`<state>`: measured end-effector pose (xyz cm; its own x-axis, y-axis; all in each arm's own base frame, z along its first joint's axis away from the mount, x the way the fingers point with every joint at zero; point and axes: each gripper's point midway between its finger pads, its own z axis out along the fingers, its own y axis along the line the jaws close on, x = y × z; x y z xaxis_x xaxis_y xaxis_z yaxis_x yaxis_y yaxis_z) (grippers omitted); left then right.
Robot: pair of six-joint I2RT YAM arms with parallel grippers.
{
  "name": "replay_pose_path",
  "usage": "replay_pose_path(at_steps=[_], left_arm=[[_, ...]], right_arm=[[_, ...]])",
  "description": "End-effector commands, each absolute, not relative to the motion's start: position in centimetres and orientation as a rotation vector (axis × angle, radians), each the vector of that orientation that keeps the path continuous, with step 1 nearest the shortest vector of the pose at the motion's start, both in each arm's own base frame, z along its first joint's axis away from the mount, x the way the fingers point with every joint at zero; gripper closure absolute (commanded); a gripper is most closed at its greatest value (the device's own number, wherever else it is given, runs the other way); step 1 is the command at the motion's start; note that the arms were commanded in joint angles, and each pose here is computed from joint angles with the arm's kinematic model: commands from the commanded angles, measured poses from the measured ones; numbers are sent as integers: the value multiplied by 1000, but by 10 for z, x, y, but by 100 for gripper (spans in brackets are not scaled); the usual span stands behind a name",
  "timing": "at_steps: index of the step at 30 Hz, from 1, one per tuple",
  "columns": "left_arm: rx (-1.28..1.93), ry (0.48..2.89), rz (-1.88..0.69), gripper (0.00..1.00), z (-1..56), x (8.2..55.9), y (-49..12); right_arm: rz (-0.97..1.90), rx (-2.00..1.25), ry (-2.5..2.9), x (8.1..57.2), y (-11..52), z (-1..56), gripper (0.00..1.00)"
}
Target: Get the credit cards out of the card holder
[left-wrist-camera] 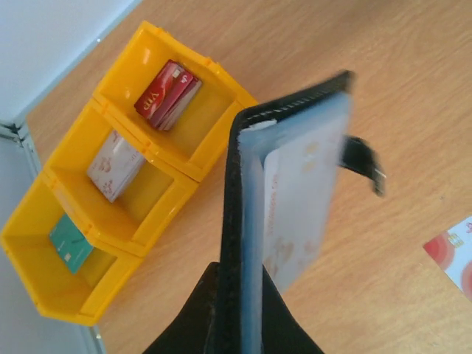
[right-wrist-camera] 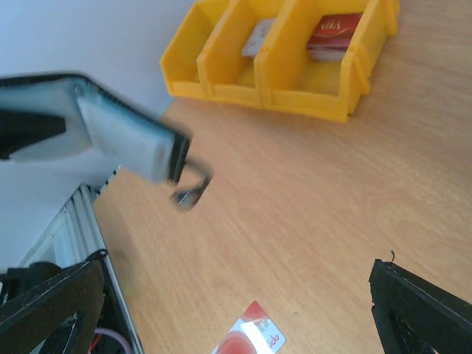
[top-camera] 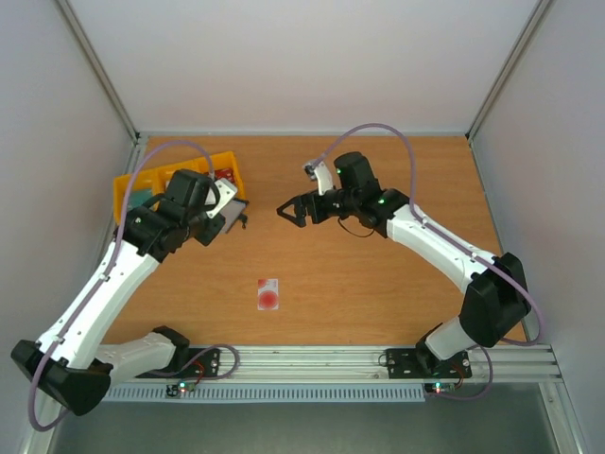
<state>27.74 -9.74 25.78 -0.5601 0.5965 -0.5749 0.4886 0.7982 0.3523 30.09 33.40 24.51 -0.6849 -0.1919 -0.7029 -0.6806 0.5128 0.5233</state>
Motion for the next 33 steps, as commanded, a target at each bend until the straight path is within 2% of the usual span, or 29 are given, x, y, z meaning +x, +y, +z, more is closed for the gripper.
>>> replay_pose_path(at_steps=[1, 5, 10, 17, 22, 26, 31, 33], left_arm=[[781, 2277, 73, 100, 276, 264, -107], [776, 2284, -280, 100, 290, 243, -145], [715, 2301, -477, 100, 298, 234, -158], [807, 2111, -949, 100, 338, 190, -196], [792, 2019, -1099, 100, 356, 177, -202], [798, 1979, -1192, 100, 362, 170, -206], [789, 1949, -1231, 100, 364, 168, -207], [788, 1939, -1248, 100, 365, 166, -207]], right_arm=[[1254, -735, 2029, 295, 338, 281, 1], [1387, -807, 1921, 284, 350, 293, 2], [1450, -904, 1815, 268, 362, 304, 2], [1537, -1043, 1746, 246, 366, 300, 3], [1622, -1219, 1635, 207, 353, 311, 24], [1635, -1285, 1598, 187, 341, 317, 53], [1689, -1331, 1512, 169, 332, 337, 81], [1717, -1344, 1488, 165, 331, 343, 81]])
